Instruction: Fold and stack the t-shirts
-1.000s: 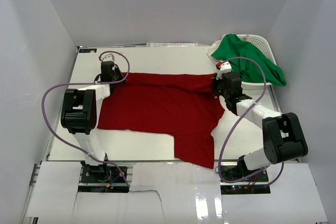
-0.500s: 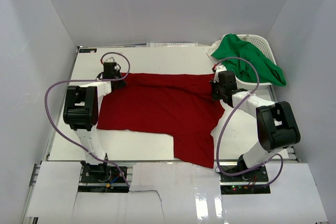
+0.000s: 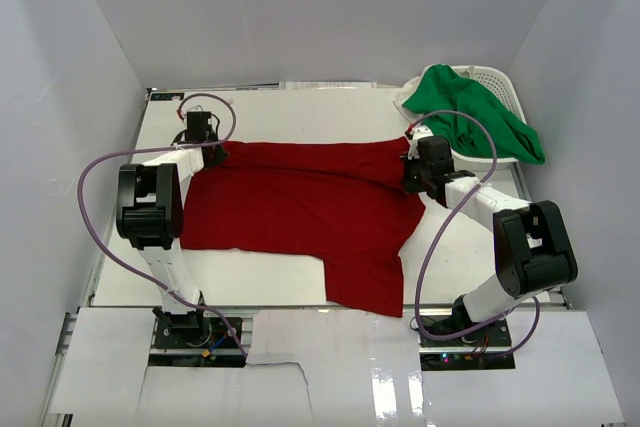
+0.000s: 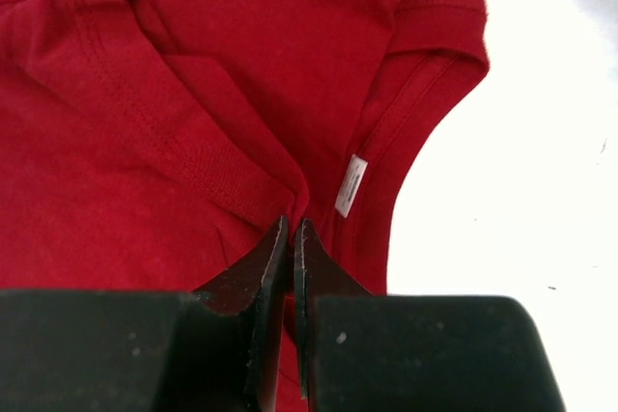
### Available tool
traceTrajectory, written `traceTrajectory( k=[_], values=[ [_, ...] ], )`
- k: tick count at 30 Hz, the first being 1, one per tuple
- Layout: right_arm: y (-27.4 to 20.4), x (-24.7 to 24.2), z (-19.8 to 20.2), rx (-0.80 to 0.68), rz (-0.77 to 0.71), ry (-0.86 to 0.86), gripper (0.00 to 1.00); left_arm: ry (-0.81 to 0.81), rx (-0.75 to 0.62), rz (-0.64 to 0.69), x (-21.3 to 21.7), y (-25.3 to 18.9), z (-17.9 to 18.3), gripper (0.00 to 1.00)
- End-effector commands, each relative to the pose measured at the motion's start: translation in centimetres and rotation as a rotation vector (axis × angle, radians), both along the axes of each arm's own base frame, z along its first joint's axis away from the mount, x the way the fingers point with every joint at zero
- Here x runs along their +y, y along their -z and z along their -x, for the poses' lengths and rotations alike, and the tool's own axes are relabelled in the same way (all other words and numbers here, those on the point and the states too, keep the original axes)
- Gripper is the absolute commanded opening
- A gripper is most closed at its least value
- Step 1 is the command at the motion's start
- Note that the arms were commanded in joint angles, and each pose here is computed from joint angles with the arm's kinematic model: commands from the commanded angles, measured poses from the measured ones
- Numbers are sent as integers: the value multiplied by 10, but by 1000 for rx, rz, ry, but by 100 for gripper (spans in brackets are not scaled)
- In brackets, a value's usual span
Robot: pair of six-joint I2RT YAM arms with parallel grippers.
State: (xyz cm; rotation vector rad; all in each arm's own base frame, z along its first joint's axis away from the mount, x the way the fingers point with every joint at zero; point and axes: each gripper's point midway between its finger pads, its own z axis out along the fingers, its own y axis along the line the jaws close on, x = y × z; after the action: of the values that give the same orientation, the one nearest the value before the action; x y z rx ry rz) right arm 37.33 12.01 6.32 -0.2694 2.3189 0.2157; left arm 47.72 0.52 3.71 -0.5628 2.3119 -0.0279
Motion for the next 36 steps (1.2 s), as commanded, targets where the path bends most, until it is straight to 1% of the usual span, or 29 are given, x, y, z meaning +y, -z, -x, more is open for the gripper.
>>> traceTrajectory(
  k=[1, 2, 3, 9, 15, 20, 22, 23, 24, 25, 26, 27, 28, 30, 32, 33, 35, 36],
  values=[
    [-7, 7, 6, -10, -26, -24, 8, 15, -51, -7, 2, -27, -15, 6],
    [-6, 8, 6, -6, -24, -26, 8, 19, -53, -2, 1, -29, -17, 6],
    [-2, 15, 14, 33, -39, -61, 8, 23, -60, 4, 0, -31, -20, 6],
    [6, 18, 21, 54, -36, -72, 8, 19, -95, -5, 1, -50, -30, 6],
    [10, 20, 25, 75, -23, -80, 8, -18, -57, -50, 12, -46, -22, 7],
    [11, 21, 29, 99, -18, -91, 8, -47, -9, -70, 18, -34, -11, 7],
    [13, 21, 31, 113, -10, -93, 8, -47, 9, -70, 18, -30, -8, 9],
    [14, 21, 31, 118, -7, -91, 13, -43, 21, -67, 17, -26, -7, 14],
    [14, 20, 30, 119, -5, -90, 20, -42, 24, -66, 17, -25, -6, 19],
    [14, 20, 30, 118, -3, -88, 38, -39, 29, -67, 16, -23, -5, 22],
    [12, 19, 29, 113, 0, -79, 41, -37, 37, -66, 16, -20, -1, 25],
    [11, 19, 28, 109, 0, -78, 46, -55, 25, -73, 19, -24, 0, 35],
    [9, 19, 27, 105, 0, -75, 56, -60, 9, -73, 19, -27, -1, 41],
    [4, 19, 24, 97, -1, -74, 60, -45, -15, -66, 17, -32, 1, 48],
    [0, 11, 18, 77, 34, -38, 61, -44, -38, -67, 17, -38, -3, 52],
    [-8, 11, 13, 58, 39, -31, 64, -76, -49, -72, 32, -43, -5, 59],
    [-15, 7, 7, 47, 59, -19, 67, -84, -67, -75, 35, -52, -9, 59],
    [-26, 8, -1, 24, 55, -14, 70, -91, -81, -77, 37, -61, -13, 59]
  ],
)
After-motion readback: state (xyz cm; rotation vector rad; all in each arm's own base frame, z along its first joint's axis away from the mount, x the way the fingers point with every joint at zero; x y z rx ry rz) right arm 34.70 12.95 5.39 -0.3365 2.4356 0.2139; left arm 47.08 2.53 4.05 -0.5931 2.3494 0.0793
